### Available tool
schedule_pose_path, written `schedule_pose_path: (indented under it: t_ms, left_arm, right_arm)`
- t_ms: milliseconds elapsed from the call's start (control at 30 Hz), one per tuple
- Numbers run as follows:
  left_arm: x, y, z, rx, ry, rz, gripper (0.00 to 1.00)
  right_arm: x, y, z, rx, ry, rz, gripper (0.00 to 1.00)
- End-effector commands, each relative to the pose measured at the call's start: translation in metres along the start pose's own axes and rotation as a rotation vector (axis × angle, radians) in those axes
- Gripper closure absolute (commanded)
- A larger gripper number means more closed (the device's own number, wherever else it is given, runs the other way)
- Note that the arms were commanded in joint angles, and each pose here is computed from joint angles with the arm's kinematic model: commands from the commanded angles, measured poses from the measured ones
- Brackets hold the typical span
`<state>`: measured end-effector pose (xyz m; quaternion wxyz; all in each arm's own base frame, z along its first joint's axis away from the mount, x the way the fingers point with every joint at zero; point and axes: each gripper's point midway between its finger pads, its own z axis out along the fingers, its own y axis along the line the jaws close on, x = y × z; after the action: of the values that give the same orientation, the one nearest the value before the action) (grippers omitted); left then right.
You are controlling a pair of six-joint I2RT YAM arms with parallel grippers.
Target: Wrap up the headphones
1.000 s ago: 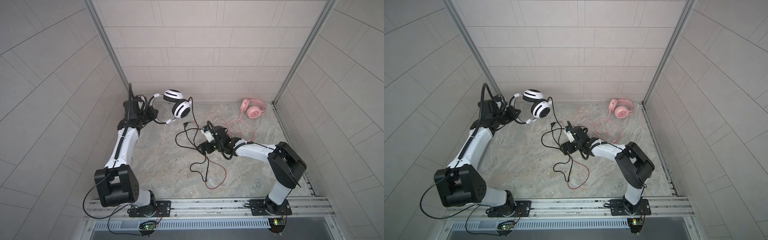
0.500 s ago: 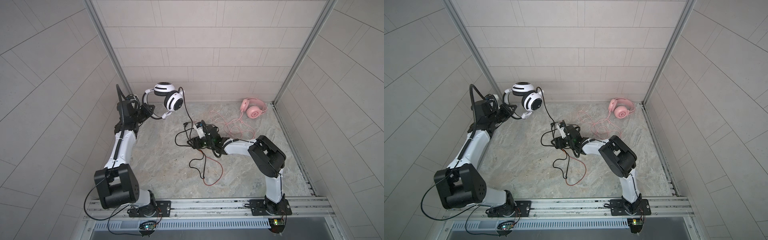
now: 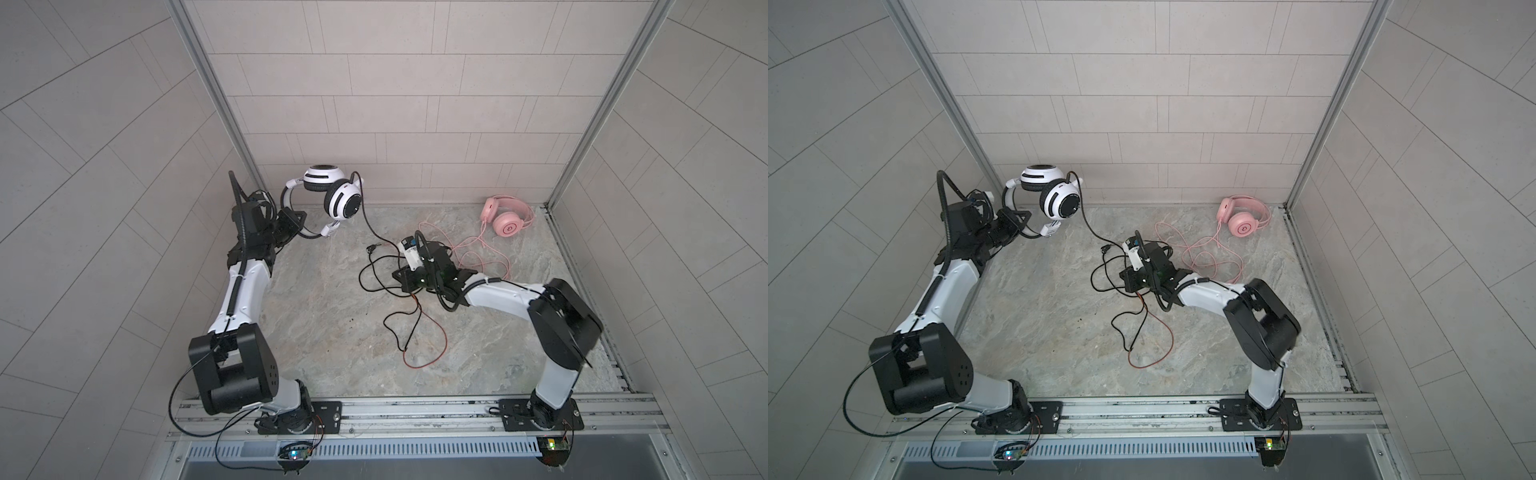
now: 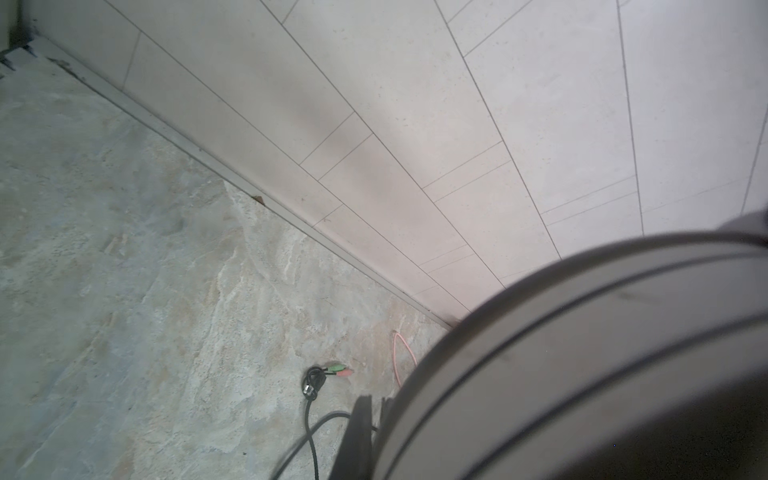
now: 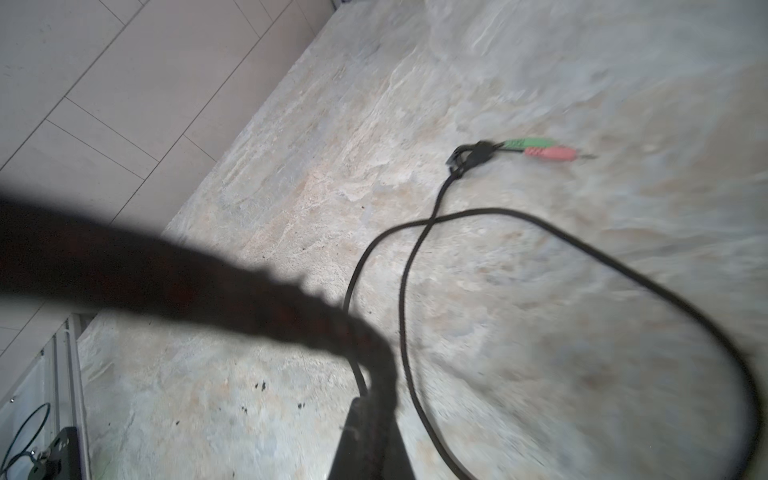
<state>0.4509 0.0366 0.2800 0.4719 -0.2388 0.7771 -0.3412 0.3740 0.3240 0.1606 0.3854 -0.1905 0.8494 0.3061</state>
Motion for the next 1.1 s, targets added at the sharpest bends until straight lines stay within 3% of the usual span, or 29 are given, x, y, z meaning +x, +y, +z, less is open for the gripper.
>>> schedule_pose_path:
  t_ms: [0,133,267,367,500,667,833,1067]
  left_arm:
    - [-0.022,0.004,-0.012,-0.017,-0.071,-0.010,1.00]
    - [-0.027,0.003,-0.019,-0.023,-0.099,-0.003,1.00]
    - [-0.028,0.003,-0.023,-0.040,-0.116,0.019,1.00]
    - [-0.027,-0.001,-0.023,-0.030,-0.111,0.027,1.00]
    - [-0.020,-0.003,-0.017,-0.032,-0.092,0.041,1.00]
    - [-0.005,-0.014,-0.010,-0.050,-0.042,0.097,1.00]
    - [0.019,-0.031,0.002,-0.051,0.031,0.150,1.00]
    - [0.069,-0.062,0.022,-0.024,0.172,0.250,1.00]
  right_arm:
    - [-0.032,-0.032,-0.066,0.145,-0.038,-0.061,0.98]
    - [-0.073,-0.040,-0.147,0.292,-0.157,-0.115,1.00]
    - [-0.105,-0.012,-0.197,0.291,-0.268,-0.154,1.00]
    - [-0.099,-0.008,-0.192,0.295,-0.217,-0.207,1.00]
    - [-0.072,-0.020,-0.162,0.336,-0.012,-0.284,1.00]
    - [-0.052,-0.003,-0.151,0.349,0.165,-0.478,1.00]
    - [-0.045,0.038,-0.153,0.293,0.221,-0.626,1.00]
    - [-0.047,0.072,-0.156,0.271,0.242,-0.737,1.00]
